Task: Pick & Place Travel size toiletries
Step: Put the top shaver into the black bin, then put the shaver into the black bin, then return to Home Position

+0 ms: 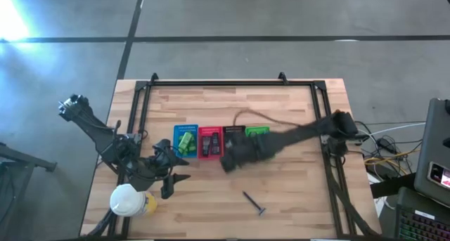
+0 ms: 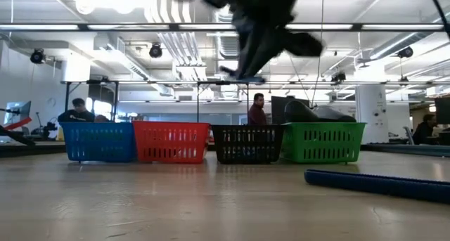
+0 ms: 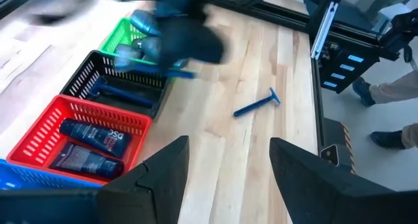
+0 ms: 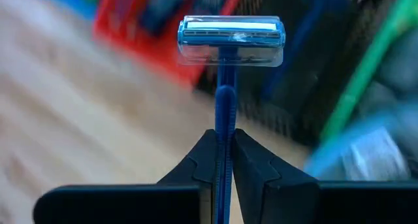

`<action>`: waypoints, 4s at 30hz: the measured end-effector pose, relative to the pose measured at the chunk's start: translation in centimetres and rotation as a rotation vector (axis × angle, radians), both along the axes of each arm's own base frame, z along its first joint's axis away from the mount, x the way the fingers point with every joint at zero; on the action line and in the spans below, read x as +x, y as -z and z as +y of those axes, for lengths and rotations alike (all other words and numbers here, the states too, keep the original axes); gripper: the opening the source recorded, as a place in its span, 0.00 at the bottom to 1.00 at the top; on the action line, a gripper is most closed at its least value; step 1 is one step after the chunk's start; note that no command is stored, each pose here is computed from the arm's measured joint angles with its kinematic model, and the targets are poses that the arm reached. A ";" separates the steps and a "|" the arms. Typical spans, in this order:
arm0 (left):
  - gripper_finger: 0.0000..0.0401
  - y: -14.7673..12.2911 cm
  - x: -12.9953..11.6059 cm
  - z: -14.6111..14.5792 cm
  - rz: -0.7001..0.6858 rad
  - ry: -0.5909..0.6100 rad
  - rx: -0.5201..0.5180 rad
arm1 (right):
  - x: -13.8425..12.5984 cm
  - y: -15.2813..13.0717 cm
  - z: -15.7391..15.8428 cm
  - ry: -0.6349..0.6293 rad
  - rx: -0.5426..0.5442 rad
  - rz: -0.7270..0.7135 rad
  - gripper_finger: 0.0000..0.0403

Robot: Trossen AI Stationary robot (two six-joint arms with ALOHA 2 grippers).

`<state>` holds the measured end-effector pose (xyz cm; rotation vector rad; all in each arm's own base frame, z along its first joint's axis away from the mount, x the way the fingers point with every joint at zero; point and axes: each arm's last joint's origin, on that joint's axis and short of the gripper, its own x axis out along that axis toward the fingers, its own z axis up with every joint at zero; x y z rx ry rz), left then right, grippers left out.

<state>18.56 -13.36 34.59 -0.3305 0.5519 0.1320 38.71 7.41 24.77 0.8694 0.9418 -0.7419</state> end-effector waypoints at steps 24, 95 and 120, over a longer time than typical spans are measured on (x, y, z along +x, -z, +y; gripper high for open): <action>0.54 0.0 0.0 0.0 0.003 0.017 0.016 | 1.4 2.7 -6.4 0.111 -0.006 0.097 0.42; 0.54 0.0 0.0 -0.1 0.002 0.030 0.035 | 0.8 -0.4 -1.8 0.052 0.022 -0.072 0.06; 0.54 0.0 0.0 -0.1 0.008 0.048 0.015 | 1.3 5.1 -7.8 0.281 0.016 0.122 0.27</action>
